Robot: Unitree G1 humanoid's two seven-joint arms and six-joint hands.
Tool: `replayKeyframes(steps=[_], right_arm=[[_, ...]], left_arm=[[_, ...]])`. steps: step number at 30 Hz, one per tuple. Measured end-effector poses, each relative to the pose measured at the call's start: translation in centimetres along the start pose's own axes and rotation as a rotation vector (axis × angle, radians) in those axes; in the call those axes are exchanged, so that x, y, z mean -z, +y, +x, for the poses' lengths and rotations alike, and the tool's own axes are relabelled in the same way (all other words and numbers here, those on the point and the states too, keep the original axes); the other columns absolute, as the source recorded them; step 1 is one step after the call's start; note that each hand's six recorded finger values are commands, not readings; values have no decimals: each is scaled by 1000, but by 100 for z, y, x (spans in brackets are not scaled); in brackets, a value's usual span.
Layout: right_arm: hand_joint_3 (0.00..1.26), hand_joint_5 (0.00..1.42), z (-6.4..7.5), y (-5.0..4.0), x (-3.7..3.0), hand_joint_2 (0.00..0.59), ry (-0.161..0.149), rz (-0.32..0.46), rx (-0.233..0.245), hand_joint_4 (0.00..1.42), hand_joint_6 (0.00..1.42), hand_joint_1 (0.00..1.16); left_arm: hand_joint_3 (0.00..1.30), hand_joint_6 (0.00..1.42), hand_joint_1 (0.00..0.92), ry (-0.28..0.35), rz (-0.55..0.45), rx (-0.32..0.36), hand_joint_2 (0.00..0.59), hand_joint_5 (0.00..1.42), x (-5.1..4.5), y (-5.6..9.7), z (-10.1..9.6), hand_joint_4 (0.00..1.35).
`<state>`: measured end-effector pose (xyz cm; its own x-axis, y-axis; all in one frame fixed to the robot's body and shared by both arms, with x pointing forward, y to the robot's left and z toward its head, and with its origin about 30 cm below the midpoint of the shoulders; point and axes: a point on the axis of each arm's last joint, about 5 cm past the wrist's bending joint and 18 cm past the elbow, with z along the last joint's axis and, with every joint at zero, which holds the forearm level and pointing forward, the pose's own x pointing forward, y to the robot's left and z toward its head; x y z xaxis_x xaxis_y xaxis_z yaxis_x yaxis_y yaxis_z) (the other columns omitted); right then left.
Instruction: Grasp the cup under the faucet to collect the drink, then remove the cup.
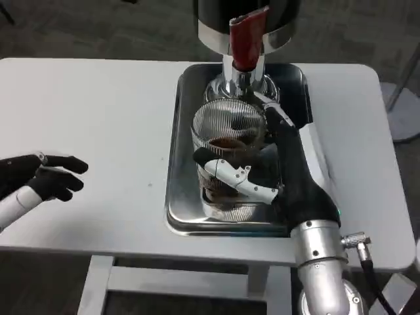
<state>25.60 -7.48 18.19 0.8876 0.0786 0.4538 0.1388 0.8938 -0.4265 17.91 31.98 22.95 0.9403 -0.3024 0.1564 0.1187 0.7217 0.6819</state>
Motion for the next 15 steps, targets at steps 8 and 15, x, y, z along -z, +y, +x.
replayKeyframes(steps=[8,15], right_arm=[[339,814,-17,25,18,228,2,-30,16,626,1192,792],[456,933,-30,50,24,224,-4,-41,51,731,1294,807]], left_arm=[[398,372,0,11,-8,-6,87,430,32,7,-2,425],[398,372,0,8,-12,-19,85,431,48,30,22,426]])
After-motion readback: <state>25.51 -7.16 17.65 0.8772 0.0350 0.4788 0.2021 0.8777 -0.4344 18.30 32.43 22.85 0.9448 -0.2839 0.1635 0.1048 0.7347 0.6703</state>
